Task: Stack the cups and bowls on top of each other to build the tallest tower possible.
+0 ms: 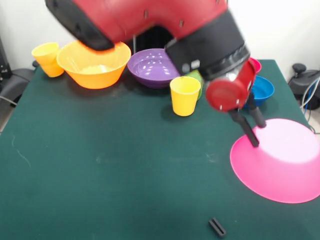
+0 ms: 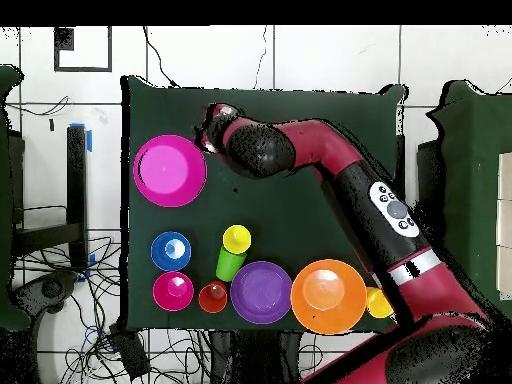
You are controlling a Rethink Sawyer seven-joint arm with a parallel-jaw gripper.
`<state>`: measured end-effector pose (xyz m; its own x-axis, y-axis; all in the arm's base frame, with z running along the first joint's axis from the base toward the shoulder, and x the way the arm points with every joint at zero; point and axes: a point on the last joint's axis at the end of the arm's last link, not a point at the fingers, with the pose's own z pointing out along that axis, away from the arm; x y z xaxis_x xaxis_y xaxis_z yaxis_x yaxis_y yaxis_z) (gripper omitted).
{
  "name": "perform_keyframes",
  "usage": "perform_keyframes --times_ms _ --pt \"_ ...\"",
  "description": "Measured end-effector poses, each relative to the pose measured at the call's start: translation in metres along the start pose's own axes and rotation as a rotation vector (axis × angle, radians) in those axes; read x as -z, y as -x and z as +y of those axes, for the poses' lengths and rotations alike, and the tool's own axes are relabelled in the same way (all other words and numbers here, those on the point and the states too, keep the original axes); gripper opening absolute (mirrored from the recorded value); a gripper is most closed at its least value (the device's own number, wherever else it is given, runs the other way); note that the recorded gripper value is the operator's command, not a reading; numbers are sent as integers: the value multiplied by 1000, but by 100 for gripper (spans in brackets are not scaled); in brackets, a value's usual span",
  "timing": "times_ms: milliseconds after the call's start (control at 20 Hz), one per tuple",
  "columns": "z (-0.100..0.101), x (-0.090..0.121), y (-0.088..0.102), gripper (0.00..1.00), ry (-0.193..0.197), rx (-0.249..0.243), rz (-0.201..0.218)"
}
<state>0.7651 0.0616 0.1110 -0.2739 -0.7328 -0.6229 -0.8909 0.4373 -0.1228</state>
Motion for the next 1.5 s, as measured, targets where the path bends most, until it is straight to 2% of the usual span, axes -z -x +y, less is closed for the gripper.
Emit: perform_keyframes --times_ms 150,300,350,500,600,700,750,800,1000,1050,1100,1150,1350,1500 --pt "-7 25 24 100 -36 -27 50" --pt "-3 39 39 100 -64 -57 98" --pt "5 46 49 100 -85 -86 138" --pt "24 49 63 100 -128 -142 209" --pt "46 48 75 100 -165 -196 264" --pt "61 46 84 100 -189 -236 294" --pt "75 44 92 100 -210 -271 318" --pt "82 43 96 100 -221 -289 329" --pt "127 40 124 100 -293 -419 369" --pt "138 41 131 100 -319 -465 373" --pt "143 41 134 100 -331 -484 374" --pt "152 42 140 100 -361 -537 374" --pt "165 46 146 100 -415 -630 370" --pt "171 50 144 100 -459 -703 372"
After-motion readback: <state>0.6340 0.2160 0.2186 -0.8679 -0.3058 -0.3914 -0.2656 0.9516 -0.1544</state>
